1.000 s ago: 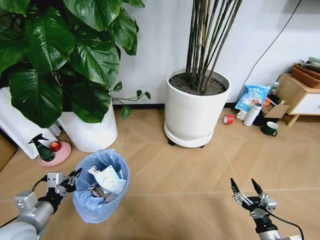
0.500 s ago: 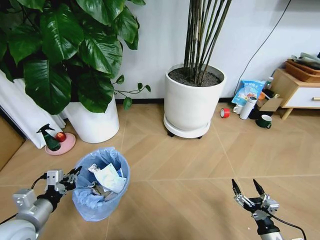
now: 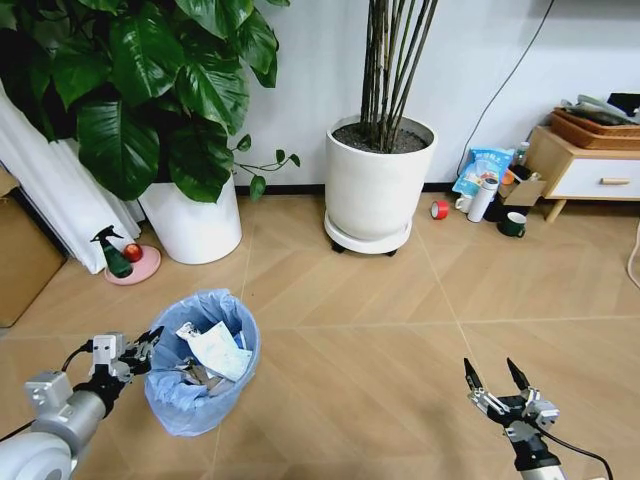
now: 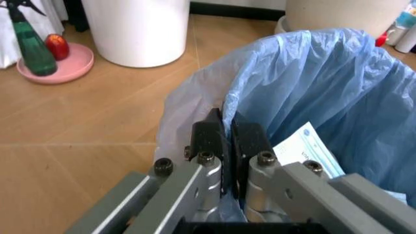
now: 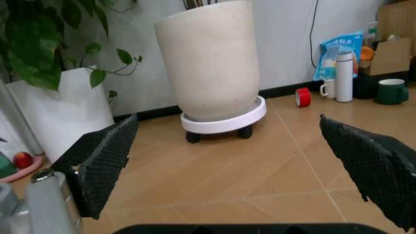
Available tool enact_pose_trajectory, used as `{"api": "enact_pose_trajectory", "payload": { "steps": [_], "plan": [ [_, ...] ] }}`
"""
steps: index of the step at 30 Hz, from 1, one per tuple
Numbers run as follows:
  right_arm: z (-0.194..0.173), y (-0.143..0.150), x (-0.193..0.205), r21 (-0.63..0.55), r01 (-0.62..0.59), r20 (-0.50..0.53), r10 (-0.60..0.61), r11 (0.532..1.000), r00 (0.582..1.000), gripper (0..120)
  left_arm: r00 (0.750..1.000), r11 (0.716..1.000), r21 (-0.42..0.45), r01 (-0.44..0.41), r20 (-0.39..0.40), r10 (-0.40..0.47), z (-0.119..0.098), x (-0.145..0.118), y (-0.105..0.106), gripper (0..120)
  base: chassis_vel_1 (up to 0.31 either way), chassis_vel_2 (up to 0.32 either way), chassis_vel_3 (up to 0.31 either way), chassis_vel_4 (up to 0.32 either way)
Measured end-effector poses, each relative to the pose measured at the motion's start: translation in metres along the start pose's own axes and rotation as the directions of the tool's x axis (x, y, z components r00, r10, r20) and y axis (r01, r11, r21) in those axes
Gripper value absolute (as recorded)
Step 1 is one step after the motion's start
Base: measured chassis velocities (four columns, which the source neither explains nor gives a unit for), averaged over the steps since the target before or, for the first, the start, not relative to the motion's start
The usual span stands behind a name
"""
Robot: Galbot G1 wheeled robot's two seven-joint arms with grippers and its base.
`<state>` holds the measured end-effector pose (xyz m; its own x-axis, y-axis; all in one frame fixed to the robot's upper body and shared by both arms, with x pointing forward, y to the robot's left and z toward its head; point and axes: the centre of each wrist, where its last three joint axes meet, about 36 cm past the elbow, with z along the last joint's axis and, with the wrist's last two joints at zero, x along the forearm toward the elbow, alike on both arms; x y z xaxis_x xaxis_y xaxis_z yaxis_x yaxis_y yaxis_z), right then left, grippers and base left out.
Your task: Pick up the trash bin and place the garbage on the floor into it.
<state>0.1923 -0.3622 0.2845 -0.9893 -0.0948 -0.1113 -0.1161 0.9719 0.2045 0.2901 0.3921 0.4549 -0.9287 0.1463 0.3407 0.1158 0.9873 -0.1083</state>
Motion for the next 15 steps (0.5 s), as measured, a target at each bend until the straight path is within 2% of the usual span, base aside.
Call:
{"api": "enact_pose_trajectory", "payload": {
  "steps": [15],
  "plan": [
    [0.0013, -0.0016, 0.0007, 0.007, 0.006, 0.000, -0.006, 1.000, 1.000, 100, 1.000, 1.000, 0.001, 0.002, 0.006, -0.002, -0.0035, -0.0042, 0.0010, 0, 0.157, -0.157, -0.154, 0.154]
  ]
}}
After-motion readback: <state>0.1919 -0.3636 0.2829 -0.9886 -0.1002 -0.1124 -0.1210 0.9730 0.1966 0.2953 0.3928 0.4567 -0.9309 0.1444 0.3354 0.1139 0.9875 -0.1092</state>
